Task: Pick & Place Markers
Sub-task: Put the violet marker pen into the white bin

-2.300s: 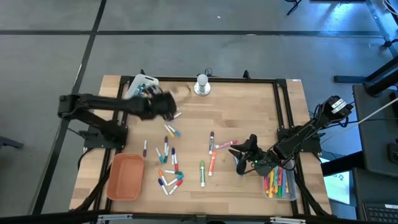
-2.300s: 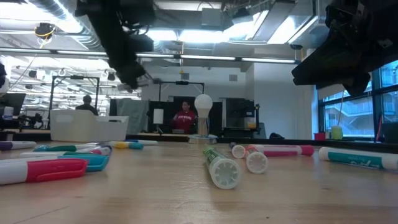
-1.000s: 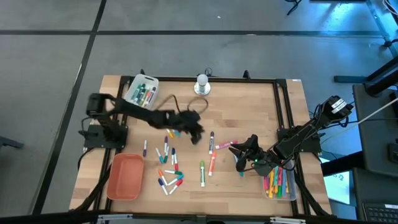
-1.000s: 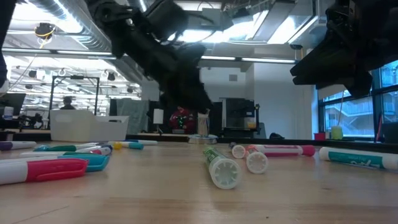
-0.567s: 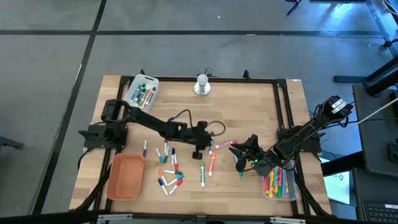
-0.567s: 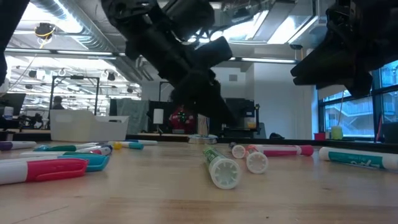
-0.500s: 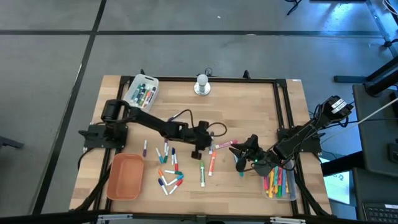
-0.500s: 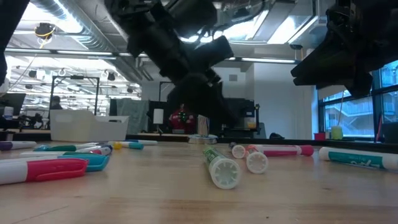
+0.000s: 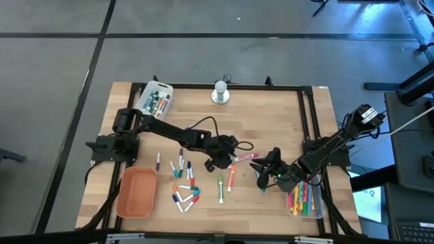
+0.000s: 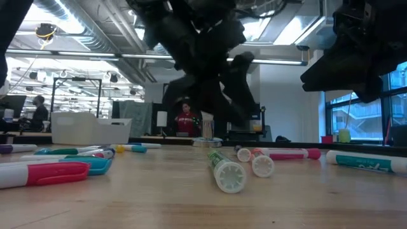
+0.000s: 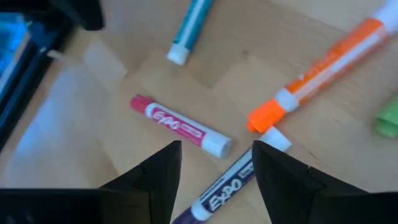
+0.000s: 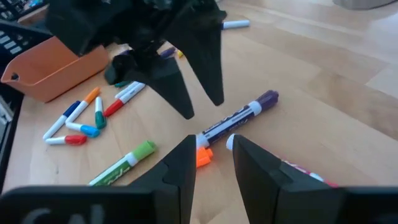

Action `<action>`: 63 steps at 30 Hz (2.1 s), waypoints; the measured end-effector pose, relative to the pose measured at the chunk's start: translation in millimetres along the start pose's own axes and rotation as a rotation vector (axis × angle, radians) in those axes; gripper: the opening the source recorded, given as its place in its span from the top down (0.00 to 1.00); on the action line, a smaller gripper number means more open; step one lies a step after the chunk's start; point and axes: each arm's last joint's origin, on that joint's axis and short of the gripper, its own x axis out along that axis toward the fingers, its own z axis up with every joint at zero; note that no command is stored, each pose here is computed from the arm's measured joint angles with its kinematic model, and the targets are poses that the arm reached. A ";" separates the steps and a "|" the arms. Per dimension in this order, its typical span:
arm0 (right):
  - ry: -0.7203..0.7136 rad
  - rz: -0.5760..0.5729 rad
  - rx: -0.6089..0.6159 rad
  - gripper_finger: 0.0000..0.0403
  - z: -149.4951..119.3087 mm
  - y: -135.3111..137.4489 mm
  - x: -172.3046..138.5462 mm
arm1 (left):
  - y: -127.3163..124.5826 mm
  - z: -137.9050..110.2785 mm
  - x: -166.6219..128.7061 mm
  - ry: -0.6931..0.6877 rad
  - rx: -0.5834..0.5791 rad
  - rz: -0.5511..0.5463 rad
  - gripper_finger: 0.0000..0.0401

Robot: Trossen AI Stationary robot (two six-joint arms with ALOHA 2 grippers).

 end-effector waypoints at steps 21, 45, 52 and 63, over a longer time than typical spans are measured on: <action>0.046 0.013 -0.015 0.74 -2.2 -0.9 0.0 | 0.8 -41.9 43.7 0.208 -0.332 -0.224 0.65; 0.052 0.011 -0.005 0.74 -2.6 -1.5 -0.1 | 13.5 -29.0 -37.3 0.672 -0.466 0.228 0.84; 0.054 0.008 0.002 0.74 -2.8 -1.8 -0.1 | 21.9 -91.9 -81.9 1.028 -0.661 0.651 0.83; 0.053 0.009 0.010 0.74 -2.8 -1.6 -0.1 | -14.2 -189.4 -179.7 1.067 -1.153 0.920 0.82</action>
